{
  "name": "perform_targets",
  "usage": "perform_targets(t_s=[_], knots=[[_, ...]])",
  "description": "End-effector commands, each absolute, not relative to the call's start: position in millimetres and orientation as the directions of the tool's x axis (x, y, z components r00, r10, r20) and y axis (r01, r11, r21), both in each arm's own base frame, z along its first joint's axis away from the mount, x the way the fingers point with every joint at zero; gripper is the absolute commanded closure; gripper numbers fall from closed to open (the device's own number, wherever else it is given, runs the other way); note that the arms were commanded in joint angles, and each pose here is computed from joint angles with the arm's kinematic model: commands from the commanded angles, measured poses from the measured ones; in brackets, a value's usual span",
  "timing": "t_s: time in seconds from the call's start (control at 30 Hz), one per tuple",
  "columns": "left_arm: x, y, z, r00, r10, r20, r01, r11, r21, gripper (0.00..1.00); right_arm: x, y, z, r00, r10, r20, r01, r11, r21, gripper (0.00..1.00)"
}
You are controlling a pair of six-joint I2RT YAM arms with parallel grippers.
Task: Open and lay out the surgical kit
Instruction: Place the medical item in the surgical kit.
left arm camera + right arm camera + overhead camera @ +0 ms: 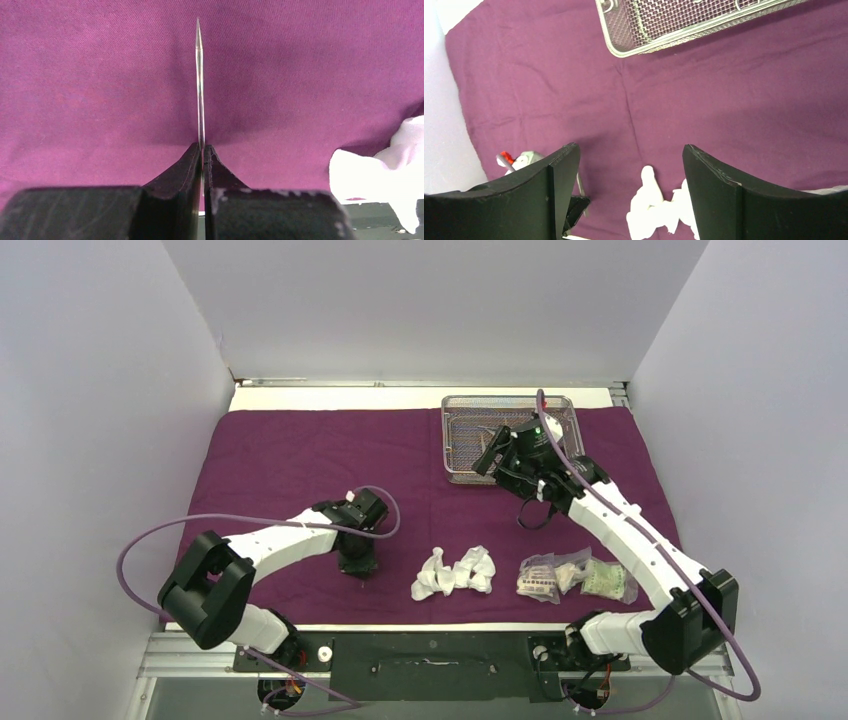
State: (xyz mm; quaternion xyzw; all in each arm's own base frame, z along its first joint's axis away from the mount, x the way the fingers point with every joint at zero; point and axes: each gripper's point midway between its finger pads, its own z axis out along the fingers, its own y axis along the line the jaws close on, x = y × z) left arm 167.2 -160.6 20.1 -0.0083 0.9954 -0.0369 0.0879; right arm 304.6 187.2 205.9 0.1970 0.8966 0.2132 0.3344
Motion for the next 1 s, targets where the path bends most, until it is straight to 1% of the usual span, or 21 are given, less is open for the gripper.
perform_targets(t_s=[0.0, 0.1, 0.17, 0.2, 0.33, 0.37, 0.4, 0.47, 0.6, 0.73, 0.97], knots=[[182, -175, 22, -0.967, -0.098, -0.236, -0.066, 0.988, -0.139, 1.0, 313, 179, 198, -0.733, 0.46, -0.5, 0.205, 0.852, 0.482, 0.28], [182, -178, 19, -0.961, -0.111, -0.255, -0.073, 0.985, -0.154, 1.0, 316, 169, 193, -0.737, 0.446, -0.509, 0.208, 0.865, 0.457, 0.28], [181, -176, 14, -0.963, -0.109, -0.244, -0.076, 0.987, -0.143, 1.0, 316, 164, 189, -0.741, 0.452, -0.496, 0.213, 0.859, 0.465, 0.28], [179, -175, 12, -0.967, -0.106, -0.234, -0.076, 0.988, -0.131, 0.98, 316, 163, 188, -0.747, 0.452, -0.488, 0.212, 0.857, 0.47, 0.28], [170, -169, 3, -0.974, -0.089, -0.207, -0.074, 0.994, -0.08, 0.89, 316, 160, 182, -0.76, 0.447, -0.473, 0.209, 0.856, 0.472, 0.29], [168, -167, 3, -0.975, -0.086, -0.203, -0.073, 0.995, -0.068, 0.85, 316, 160, 181, -0.762, 0.444, -0.471, 0.207, 0.857, 0.473, 0.29], [168, -166, 3, -0.976, -0.085, -0.203, -0.074, 0.996, -0.059, 0.79, 316, 160, 182, -0.763, 0.443, -0.471, 0.204, 0.856, 0.475, 0.29], [168, -165, 5, -0.974, -0.091, -0.209, -0.082, 0.995, -0.051, 0.74, 316, 160, 182, -0.762, 0.442, -0.472, 0.203, 0.857, 0.475, 0.29], [170, -167, 12, -0.969, -0.1, -0.225, -0.09, 0.994, -0.056, 0.69, 315, 159, 184, -0.761, 0.442, -0.474, 0.197, 0.854, 0.481, 0.29], [177, -168, 25, -0.96, -0.106, -0.259, -0.094, 0.994, -0.059, 0.64, 313, 158, 187, -0.756, 0.445, -0.481, 0.192, 0.852, 0.486, 0.29], [201, -176, 71, -0.929, -0.108, -0.355, -0.082, 0.993, -0.085, 0.48, 314, 155, 196, -0.745, 0.44, -0.501, 0.178, 0.855, 0.487, 0.29]])
